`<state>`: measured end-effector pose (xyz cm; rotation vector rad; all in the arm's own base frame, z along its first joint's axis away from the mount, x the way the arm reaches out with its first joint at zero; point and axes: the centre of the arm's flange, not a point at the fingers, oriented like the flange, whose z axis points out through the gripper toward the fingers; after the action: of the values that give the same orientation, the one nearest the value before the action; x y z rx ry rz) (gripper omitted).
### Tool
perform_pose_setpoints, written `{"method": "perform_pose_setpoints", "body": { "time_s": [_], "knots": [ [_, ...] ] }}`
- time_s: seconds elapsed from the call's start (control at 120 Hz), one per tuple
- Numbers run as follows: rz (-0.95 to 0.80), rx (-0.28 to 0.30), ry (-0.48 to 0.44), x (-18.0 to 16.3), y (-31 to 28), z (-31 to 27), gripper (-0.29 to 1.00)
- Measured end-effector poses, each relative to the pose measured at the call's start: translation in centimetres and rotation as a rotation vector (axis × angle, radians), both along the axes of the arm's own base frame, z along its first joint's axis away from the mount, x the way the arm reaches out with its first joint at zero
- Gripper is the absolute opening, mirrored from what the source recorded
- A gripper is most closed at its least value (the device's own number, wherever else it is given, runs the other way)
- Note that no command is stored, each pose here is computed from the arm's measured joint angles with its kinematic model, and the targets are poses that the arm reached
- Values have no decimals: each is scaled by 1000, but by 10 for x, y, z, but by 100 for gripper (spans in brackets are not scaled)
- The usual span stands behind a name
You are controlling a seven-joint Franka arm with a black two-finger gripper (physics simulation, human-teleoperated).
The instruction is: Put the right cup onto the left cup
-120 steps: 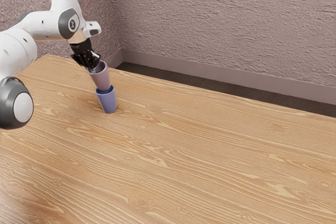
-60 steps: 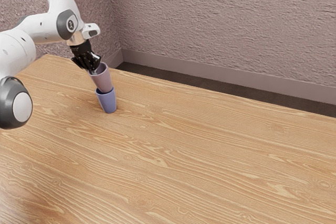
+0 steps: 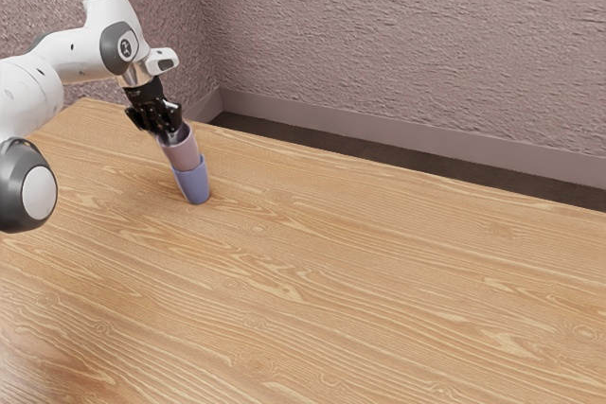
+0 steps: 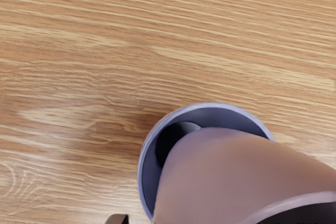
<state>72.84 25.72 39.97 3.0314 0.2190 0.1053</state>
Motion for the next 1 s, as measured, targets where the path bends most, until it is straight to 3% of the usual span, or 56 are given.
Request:
{"method": "perform_pose_setpoints", "body": {
  "time_s": [0.15,0.333,0.458,0.6,0.725,1.0],
  "knots": [
    [0,0,-5,-1,0,5,45],
    [-2,-1,-7,-2,-3,10,59],
    [-16,-7,3,-12,-20,28,64],
    [-88,5,-9,-35,-81,83,67],
    [-149,53,-1,-78,-128,128,69],
    [-226,98,30,-149,-177,156,70]
  ]
}}
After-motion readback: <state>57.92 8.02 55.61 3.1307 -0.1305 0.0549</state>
